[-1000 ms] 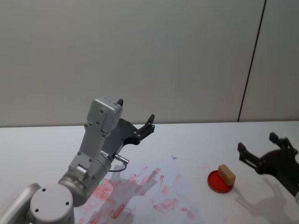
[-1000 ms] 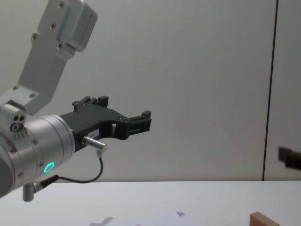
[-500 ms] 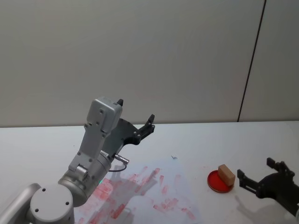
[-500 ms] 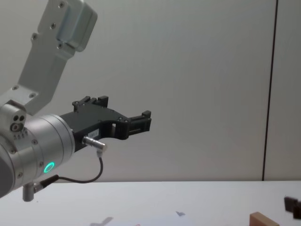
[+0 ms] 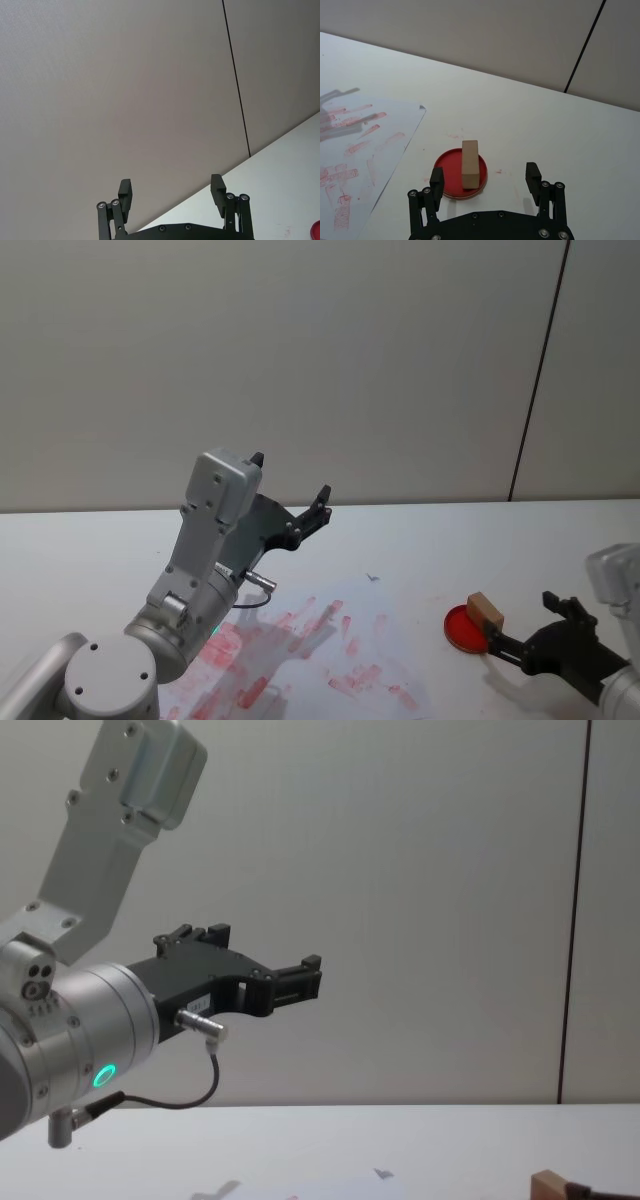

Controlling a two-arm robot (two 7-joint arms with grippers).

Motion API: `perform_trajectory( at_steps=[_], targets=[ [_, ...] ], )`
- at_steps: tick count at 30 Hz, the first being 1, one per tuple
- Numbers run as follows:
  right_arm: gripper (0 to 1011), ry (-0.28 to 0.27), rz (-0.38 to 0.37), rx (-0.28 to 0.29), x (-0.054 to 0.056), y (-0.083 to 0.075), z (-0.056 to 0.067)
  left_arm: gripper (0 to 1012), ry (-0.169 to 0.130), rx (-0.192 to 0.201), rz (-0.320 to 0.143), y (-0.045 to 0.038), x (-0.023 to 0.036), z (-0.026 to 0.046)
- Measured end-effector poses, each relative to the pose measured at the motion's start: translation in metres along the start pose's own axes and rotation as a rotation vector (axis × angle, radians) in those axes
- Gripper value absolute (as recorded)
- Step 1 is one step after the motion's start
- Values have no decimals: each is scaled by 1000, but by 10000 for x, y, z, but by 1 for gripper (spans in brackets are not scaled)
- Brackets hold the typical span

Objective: Use the one hand to pick up the stamp and affix it onto the A4 paper.

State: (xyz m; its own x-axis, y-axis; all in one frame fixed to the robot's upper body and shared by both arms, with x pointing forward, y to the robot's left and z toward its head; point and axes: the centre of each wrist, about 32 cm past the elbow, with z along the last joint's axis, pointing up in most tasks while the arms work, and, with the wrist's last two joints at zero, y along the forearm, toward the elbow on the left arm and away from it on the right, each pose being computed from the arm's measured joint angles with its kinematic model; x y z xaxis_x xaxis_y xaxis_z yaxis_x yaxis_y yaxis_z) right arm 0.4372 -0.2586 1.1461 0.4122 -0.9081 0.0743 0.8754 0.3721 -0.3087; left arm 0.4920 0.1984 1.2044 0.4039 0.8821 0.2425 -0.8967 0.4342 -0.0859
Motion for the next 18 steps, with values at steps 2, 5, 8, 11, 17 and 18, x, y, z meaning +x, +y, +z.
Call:
perform_trajectory(
  at_steps=[2,5,8,11,17,18],
  targets=[
    [1001,-7,3,-6,-15,46,-9,1001,0,0,0,0,0,0],
    [1001,-14,7,-13,-37,115,-20,1001,0,0,0,0,0,0],
    [1001,-20,12,-16,-59,185,-27,1001,0,0,0,0,0,0],
    [1001,-25,15,-18,-78,236,-36,1001,0,0,0,0,0,0],
    [1001,-37,23,-21,-115,342,-48,1001,0,0,0,0,0,0],
    [999,-38,24,-22,-119,350,-49,1001,0,0,0,0,0,0]
  ],
)
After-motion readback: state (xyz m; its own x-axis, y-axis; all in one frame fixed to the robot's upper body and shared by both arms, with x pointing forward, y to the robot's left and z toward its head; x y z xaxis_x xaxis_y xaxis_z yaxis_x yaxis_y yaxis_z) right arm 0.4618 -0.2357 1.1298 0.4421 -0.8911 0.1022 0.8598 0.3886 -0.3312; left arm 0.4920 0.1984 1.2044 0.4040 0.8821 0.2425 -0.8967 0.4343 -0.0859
